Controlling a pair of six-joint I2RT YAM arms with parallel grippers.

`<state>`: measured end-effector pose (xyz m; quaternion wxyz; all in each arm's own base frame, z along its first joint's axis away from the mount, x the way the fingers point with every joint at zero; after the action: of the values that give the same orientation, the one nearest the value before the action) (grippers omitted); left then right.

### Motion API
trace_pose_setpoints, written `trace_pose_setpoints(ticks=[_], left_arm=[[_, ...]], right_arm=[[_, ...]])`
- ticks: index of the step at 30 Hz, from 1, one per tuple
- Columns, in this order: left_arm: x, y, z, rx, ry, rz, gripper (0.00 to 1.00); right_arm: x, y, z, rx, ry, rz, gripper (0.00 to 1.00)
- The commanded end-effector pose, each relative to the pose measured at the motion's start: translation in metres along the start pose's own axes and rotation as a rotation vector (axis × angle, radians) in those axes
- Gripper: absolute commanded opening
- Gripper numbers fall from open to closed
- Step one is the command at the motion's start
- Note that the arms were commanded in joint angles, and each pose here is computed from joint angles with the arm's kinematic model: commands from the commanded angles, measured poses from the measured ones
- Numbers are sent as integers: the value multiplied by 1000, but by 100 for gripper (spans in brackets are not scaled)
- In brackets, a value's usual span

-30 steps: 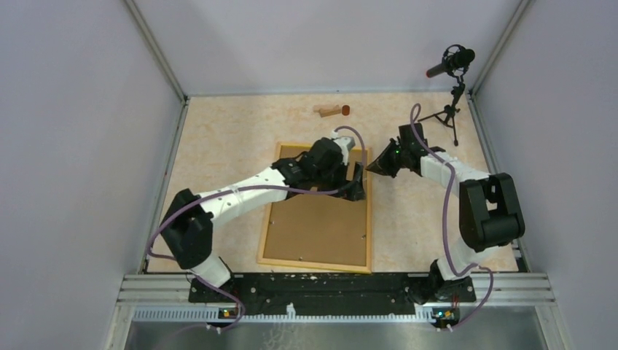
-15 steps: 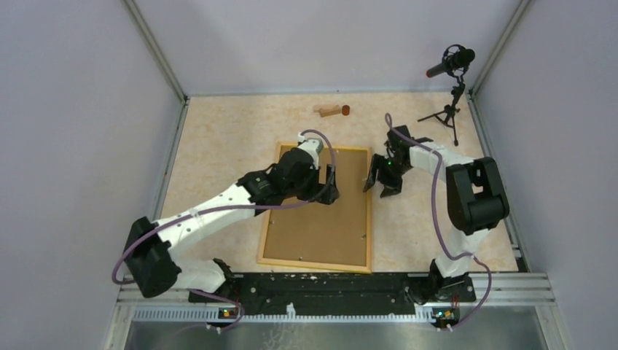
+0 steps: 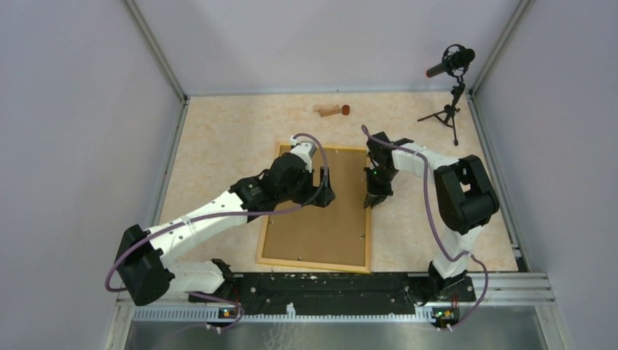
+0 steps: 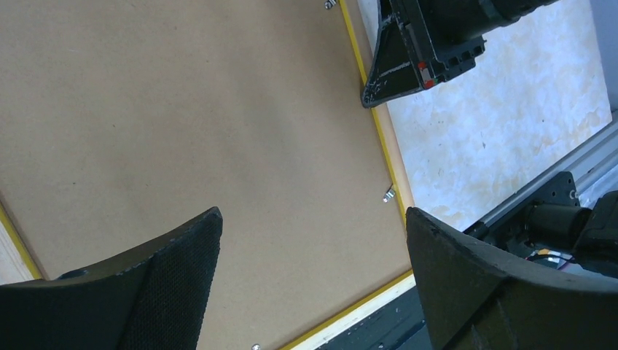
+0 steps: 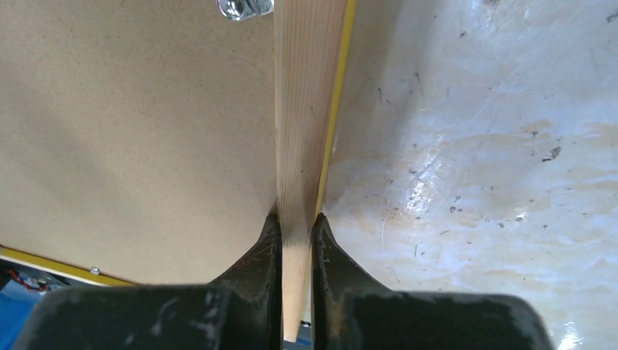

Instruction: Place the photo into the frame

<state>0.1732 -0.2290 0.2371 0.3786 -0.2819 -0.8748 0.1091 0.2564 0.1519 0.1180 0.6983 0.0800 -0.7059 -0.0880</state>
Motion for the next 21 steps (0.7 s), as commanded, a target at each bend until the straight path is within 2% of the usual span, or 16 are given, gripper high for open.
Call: trace_pose_setpoints(ticks=[1,6,8,11,14,21], left_arm=[[6,-4,-3,-24,-52,87,98],[8,-17,-2,-162,-16,308,98],[6,-25,-1,-167,20,404,98],[-4,-34,5,-146,93,516,98],[-13,-38,10,-124,111,506,98],[-18,-45,11,-159,61,425,98]], right_arm=[[-13,-3,3,-21,-2,90,0],[6,9,1,-108,-16,36,0],[19,13,0,-161,-45,18,0],[45,25,-1,-245,-78,-163,0],[64,33,-2,-350,-80,-243,0],[91,41,3,-448,-121,-255,0]])
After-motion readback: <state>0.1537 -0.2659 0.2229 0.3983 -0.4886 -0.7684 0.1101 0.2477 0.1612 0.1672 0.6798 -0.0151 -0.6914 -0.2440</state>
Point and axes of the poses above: each gripper's point midway between its finger pads, its own x axis back along the fingers, its own y axis along the line the jaws close on, z = x × y, the point moved 10 cm from there along x, back along the fingers, and after that the axes turned 1 degree about -x, right-handed, at the moved point
